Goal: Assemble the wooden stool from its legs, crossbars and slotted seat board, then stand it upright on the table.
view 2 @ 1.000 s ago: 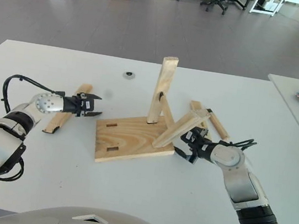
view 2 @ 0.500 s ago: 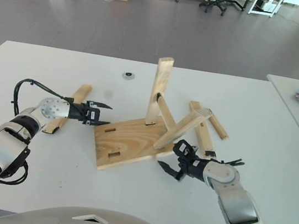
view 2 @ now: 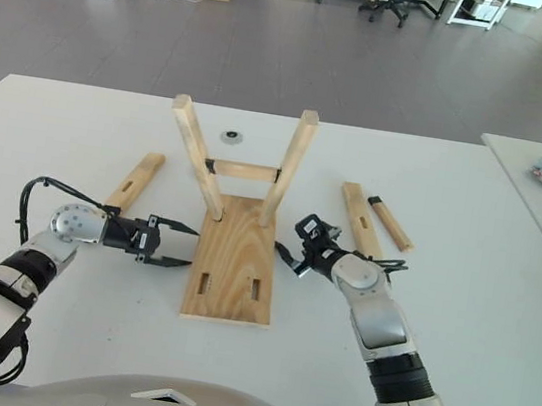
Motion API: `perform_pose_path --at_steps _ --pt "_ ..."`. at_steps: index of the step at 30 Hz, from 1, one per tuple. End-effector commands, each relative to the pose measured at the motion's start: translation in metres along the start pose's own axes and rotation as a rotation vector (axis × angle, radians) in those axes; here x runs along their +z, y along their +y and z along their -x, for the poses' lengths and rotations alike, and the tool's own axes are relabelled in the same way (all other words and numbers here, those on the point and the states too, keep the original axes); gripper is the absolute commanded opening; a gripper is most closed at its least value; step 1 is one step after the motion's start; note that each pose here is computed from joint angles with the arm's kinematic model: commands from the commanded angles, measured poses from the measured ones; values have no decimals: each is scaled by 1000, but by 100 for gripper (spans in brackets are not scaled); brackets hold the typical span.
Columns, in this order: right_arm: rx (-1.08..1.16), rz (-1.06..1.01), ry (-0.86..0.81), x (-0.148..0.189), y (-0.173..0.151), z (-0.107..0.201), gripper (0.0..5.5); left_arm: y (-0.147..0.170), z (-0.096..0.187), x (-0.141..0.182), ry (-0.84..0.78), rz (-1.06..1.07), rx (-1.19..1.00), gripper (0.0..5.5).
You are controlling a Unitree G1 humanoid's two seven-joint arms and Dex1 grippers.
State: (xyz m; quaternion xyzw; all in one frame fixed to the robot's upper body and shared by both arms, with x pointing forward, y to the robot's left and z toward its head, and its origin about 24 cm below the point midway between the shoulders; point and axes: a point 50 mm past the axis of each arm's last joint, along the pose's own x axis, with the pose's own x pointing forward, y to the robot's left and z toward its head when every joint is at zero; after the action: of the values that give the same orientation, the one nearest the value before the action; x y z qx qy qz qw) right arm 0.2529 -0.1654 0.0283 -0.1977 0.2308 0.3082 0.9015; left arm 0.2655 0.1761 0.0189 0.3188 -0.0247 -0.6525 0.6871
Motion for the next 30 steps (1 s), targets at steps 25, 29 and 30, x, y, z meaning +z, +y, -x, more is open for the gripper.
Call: perform_pose_path --at_steps 25,29,30 --pt "-627 -229 -22 -23 -123 68 451 12 77 29 -164 791 1220 287" --pt "-587 -219 41 -38 -141 67 451 10 68 28 -165 797 1215 287" --pt "-564 -235 59 -44 -143 66 451 9 68 27 -168 798 1213 287"
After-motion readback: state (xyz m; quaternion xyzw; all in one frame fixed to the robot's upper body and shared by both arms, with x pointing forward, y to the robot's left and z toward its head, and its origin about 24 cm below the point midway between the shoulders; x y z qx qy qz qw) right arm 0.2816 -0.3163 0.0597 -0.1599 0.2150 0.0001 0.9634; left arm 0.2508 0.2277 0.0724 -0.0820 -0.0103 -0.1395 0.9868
